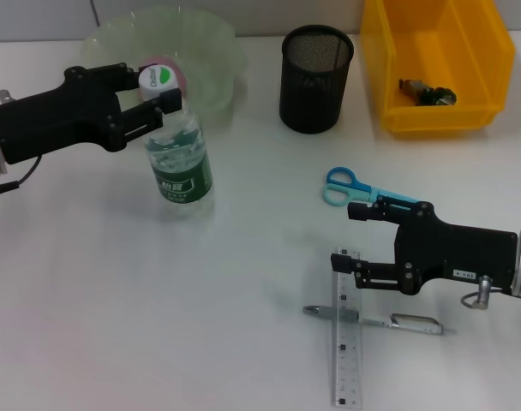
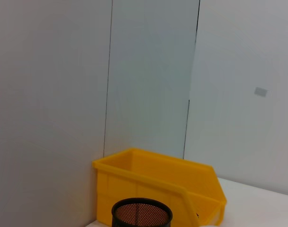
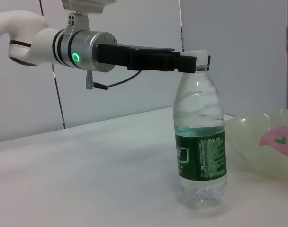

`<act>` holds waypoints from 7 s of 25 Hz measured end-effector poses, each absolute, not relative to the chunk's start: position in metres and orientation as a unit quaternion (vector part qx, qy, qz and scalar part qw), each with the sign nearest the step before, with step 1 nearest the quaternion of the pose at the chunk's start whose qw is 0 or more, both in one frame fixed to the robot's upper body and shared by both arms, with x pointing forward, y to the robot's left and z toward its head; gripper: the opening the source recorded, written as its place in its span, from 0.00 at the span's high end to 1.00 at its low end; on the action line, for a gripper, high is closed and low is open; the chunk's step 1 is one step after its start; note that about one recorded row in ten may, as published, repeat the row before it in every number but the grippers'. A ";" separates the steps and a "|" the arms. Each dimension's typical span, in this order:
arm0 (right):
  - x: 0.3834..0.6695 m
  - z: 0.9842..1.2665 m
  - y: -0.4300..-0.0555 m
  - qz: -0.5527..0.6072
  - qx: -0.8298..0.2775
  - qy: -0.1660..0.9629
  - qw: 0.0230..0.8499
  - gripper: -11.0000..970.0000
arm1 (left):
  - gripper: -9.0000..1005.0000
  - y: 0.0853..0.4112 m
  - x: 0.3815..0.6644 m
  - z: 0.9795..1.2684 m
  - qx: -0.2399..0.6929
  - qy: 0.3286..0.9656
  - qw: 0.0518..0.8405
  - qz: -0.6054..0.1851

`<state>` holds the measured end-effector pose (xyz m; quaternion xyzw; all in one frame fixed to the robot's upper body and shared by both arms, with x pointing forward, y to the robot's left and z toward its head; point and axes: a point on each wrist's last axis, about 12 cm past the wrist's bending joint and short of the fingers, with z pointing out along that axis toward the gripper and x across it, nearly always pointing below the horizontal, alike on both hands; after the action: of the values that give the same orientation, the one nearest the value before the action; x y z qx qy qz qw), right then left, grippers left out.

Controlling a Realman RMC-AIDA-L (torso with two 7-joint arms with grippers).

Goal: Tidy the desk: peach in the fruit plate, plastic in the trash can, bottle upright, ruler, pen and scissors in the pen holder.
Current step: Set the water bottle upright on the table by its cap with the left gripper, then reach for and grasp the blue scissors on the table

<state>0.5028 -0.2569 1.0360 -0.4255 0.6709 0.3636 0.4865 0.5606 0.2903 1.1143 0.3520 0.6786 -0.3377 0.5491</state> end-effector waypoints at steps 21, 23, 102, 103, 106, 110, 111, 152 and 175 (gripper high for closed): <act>0.503 1.036 -0.257 0.362 -0.425 0.672 0.486 0.18 | 0.56 0.320 0.556 1.115 0.310 0.691 0.577 -0.306; 0.503 1.036 -0.257 0.363 -0.425 0.671 0.486 0.18 | 0.56 0.320 0.556 1.115 0.310 0.691 0.577 -0.306; 0.500 1.034 -0.257 0.368 -0.422 0.673 0.484 0.18 | 0.56 0.340 0.560 1.098 0.238 0.728 0.601 -0.228; 0.500 1.034 -0.257 0.368 -0.422 0.673 0.483 0.18 | 0.56 0.340 0.560 1.098 0.238 0.728 0.601 -0.228; 0.500 1.034 -0.257 0.368 -0.422 0.673 0.483 0.18 | 0.56 0.340 0.559 1.099 0.237 0.725 0.604 -0.231; 0.500 1.034 -0.257 0.369 -0.421 0.673 0.484 0.18 | 0.56 0.340 0.558 1.099 0.240 0.722 0.606 -0.233; 0.499 1.034 -0.257 0.369 -0.421 0.673 0.484 0.18 | 0.56 0.340 0.558 1.100 0.240 0.721 0.607 -0.234; 0.500 1.035 -0.257 0.369 -0.423 0.671 0.484 0.19 | 0.17 0.334 0.528 1.120 0.227 0.613 0.657 -0.376; 0.508 1.040 -0.256 0.367 -0.430 0.666 0.487 0.19 | 0.17 0.295 0.477 1.051 0.360 0.657 0.526 -0.402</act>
<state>0.5075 -0.2561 1.0403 -0.4296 0.6661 0.3665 0.4872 0.4767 0.2954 1.0512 0.3604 0.6570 -0.4016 0.5264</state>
